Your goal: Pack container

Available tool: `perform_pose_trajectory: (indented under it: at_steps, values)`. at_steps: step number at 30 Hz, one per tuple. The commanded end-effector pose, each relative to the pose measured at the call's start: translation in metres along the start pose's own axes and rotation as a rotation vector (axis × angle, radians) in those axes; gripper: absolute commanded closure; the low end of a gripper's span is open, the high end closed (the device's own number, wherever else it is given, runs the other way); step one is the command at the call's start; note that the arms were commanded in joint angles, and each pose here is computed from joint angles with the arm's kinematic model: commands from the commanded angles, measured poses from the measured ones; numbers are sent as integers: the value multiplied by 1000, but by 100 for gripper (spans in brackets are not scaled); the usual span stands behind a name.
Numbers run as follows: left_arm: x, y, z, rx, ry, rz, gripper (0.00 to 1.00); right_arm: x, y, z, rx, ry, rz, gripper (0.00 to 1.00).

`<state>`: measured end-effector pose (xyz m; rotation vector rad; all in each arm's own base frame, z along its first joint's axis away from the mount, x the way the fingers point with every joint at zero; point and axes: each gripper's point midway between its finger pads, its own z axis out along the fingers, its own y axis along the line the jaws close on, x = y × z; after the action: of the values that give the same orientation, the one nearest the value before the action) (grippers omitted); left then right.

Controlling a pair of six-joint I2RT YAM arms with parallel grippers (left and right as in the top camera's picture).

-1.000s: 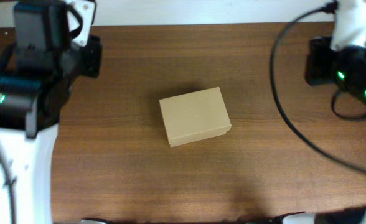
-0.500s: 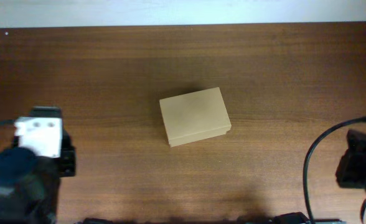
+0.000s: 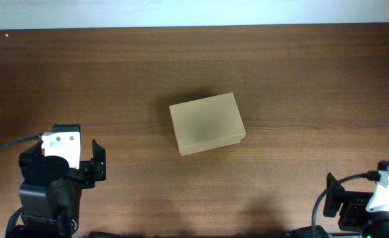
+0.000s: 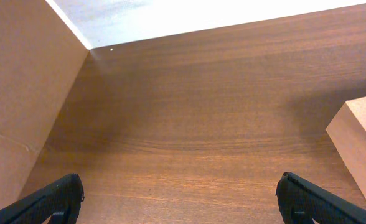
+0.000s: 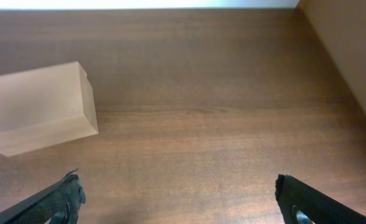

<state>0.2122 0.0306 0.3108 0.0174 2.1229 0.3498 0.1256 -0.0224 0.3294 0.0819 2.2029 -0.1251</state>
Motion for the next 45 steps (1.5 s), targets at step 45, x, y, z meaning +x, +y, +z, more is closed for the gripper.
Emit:
perform_pose_trajectory:
  at_steps: [45]
  values:
    - [1,3,-1,-13,3,-11,1,79,-18,168,169,-302,198,1]
